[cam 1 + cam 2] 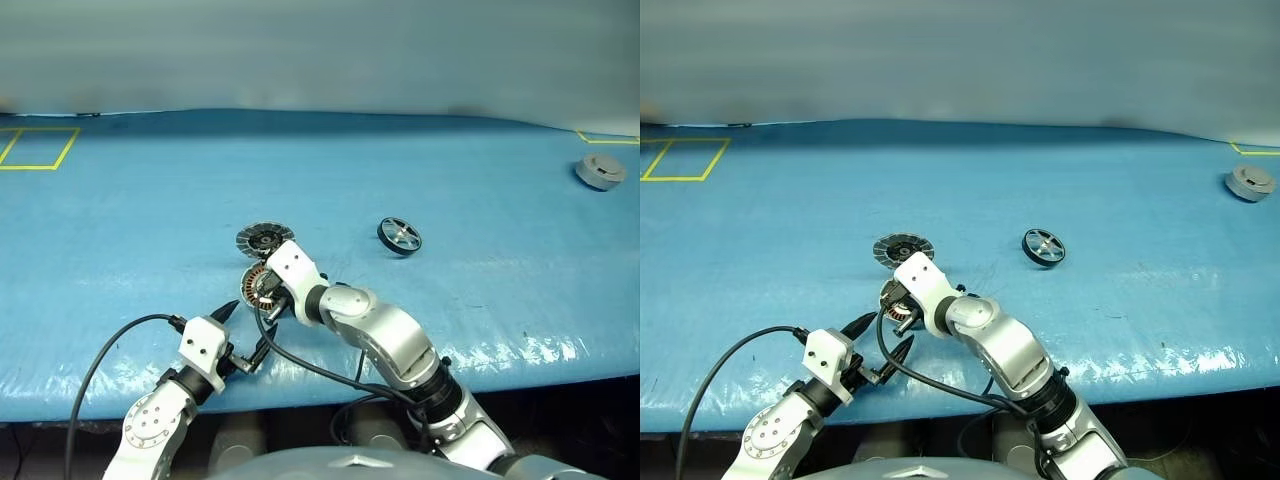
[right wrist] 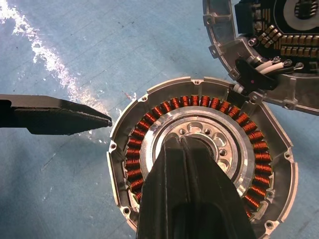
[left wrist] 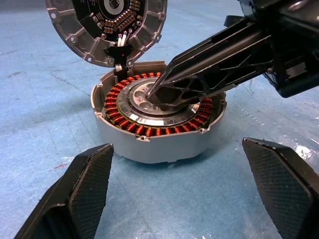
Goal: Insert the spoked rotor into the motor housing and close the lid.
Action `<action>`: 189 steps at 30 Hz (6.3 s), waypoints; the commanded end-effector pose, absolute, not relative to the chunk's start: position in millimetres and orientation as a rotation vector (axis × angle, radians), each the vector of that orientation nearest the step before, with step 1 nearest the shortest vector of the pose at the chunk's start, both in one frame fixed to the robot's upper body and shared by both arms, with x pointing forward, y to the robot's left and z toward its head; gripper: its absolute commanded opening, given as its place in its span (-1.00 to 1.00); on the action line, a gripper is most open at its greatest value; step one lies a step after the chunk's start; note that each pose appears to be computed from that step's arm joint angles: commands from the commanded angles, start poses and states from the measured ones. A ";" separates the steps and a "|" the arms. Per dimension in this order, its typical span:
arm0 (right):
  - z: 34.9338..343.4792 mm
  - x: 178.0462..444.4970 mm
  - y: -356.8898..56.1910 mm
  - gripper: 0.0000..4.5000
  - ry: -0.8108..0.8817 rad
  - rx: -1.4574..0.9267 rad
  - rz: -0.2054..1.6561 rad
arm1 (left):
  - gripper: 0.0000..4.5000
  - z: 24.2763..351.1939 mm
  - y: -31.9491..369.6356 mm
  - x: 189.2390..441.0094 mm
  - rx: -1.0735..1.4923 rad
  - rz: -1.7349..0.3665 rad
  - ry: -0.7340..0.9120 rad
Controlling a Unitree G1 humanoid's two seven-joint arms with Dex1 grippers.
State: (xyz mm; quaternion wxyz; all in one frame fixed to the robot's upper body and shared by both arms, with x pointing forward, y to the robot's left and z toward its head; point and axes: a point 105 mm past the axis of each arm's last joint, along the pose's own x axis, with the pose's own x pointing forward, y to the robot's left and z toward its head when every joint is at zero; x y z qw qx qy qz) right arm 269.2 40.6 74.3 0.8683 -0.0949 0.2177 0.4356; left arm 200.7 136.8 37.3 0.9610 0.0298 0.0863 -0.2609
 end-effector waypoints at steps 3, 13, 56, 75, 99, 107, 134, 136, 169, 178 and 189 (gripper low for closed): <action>77.9 279.3 32.7 -0.98 0.475 -0.107 0.839 | 1.00 39.0 134.3 200.1 0.057 -0.531 0.166; 69.6 270.8 30.5 -0.98 0.520 -0.121 0.863 | 1.00 38.1 134.1 199.5 0.054 -0.526 0.167; 74.7 268.2 42.7 -0.98 0.445 -0.205 0.961 | 1.00 35.7 133.7 199.4 0.055 -0.526 0.176; 84.8 272.5 42.4 -0.98 0.377 -0.185 0.974 | 1.00 34.6 133.0 198.3 0.050 -0.527 0.180; 157.3 365.7 -184.1 0.60 0.412 -0.323 0.360 | 1.00 42.5 128.3 203.3 0.084 -0.583 0.159; 134.7 367.0 -182.4 0.60 0.499 -0.211 0.364 | 1.00 41.2 129.1 202.1 0.070 -0.558 0.165; 93.0 368.7 -188.5 0.60 0.610 -0.185 0.365 | 1.00 40.8 131.6 202.9 0.073 -0.546 0.158; 90.4 368.3 -187.0 0.60 0.617 -0.176 0.369 | 1.00 40.7 132.0 202.8 0.072 -0.544 0.158; 162.9 265.4 -70.6 -0.43 0.291 -0.662 1.167 | 1.00 39.1 139.3 202.5 0.085 -0.523 0.169; 153.4 247.9 -30.5 -0.43 0.262 -0.616 1.295 | 1.00 39.3 140.8 202.7 0.082 -0.518 0.168; 140.1 271.2 13.5 -0.43 0.250 -0.578 1.225 | 1.00 41.7 142.9 206.7 0.101 -0.511 0.145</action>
